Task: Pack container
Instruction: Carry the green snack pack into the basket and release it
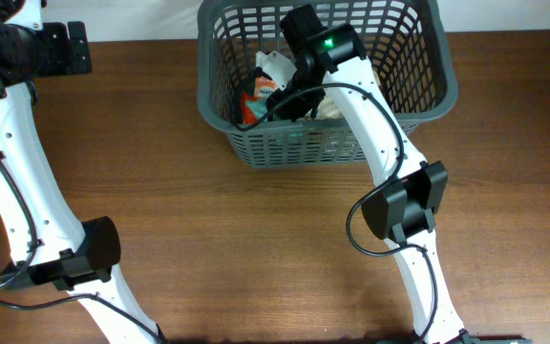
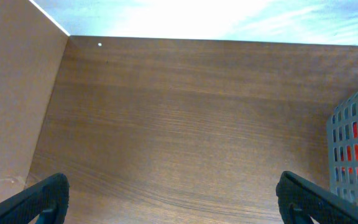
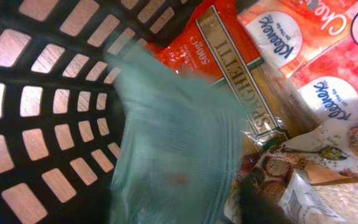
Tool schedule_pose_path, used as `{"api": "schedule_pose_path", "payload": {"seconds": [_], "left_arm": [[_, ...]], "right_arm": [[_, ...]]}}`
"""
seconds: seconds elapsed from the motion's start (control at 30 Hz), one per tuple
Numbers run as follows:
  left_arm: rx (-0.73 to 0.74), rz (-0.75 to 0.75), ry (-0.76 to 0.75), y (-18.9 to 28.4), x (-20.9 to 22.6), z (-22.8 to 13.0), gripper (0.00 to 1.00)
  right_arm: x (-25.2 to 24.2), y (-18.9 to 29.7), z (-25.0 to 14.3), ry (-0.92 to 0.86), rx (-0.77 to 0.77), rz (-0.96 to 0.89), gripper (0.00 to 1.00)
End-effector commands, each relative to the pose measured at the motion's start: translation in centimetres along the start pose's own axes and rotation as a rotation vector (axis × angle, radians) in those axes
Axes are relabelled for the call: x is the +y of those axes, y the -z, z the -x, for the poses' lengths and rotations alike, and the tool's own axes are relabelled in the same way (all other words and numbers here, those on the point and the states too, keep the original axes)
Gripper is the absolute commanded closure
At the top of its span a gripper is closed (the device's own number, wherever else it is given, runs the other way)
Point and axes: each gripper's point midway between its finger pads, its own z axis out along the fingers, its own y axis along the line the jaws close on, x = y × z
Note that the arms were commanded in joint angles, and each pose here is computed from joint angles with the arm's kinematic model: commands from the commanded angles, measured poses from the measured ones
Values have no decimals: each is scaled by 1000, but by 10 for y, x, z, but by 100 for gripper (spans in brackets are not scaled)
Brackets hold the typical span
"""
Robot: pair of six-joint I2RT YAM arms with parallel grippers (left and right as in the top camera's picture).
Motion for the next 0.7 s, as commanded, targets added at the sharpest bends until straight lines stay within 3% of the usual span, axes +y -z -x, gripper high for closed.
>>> {"api": "schedule_pose_path", "payload": {"seconds": [0.0,0.17,0.4,0.53,0.67], "left_arm": [[-1,9,11,3,2,-1,1],[-1,9,11,3,2,-1,1],[-1,9,11,3,2,-1,1],[-1,9,11,3,2,-1,1],[-1,9,11,3,2,-1,1]], "right_arm": [[0,4,3,-27,-16,3,1],[-4,59,28,-174,-168,-38,4],[4,214,51,-237,-532,-152,12],[-15,289,19,-311,-624,-361,15],[-47,353,-42,-449,-621,-642,16]]}}
